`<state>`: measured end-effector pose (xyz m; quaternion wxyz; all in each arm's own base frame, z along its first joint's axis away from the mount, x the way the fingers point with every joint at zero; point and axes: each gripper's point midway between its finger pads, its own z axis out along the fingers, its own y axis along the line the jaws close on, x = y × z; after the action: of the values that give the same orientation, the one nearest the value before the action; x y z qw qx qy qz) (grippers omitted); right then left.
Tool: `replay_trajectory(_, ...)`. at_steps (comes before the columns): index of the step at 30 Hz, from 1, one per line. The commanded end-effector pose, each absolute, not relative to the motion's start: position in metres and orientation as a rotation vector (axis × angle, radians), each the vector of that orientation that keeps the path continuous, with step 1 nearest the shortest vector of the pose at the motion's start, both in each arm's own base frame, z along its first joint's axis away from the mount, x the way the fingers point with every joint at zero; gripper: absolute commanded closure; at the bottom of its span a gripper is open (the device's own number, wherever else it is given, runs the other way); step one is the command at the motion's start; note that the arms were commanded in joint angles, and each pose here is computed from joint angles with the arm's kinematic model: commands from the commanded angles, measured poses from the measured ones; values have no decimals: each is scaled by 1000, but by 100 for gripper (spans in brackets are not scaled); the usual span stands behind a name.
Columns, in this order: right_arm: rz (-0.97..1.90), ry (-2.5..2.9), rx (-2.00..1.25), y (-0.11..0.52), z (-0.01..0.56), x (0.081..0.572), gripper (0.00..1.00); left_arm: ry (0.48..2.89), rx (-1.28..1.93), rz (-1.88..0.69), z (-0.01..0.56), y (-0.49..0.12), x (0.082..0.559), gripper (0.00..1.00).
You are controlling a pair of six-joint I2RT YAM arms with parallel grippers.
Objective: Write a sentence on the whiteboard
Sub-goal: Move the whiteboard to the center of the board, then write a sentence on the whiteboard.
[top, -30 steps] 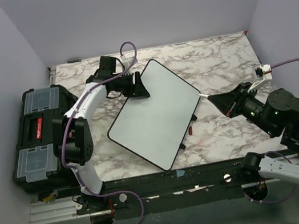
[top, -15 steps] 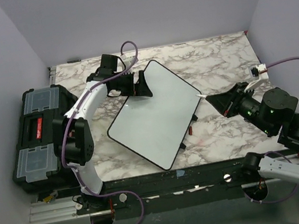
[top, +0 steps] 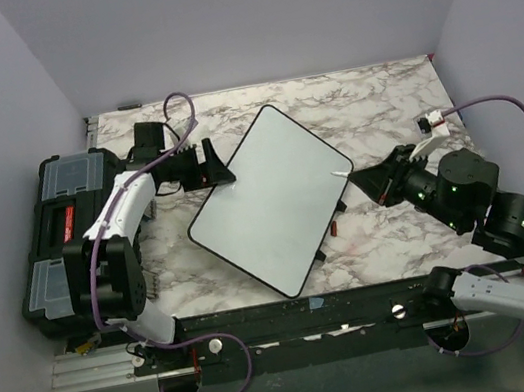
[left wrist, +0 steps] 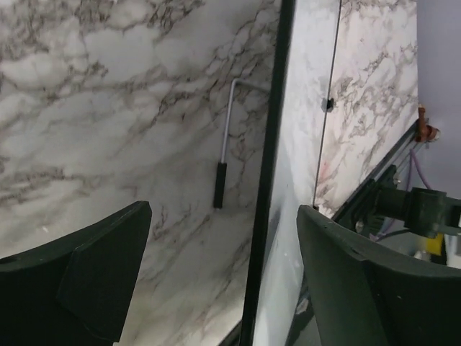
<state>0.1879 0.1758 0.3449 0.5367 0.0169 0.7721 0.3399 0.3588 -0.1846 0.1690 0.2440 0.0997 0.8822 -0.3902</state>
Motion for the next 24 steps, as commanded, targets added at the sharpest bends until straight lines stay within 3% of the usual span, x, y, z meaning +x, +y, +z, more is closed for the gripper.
replay_trajectory(1,857,1872,8,189,338,185,99,2322,224,-1217,184,-181,338,19)
replay_trajectory(8,907,1920,-34,209,330,185,99,2344,213,-1306,180,-178,318,42)
replay_trajectory(19,939,1983,-113,229,317,183,99,2381,241,-1301,170,-176,308,52)
replay_trajectory(24,970,2029,-153,239,302,178,99,2361,264,-1319,169,-177,305,70)
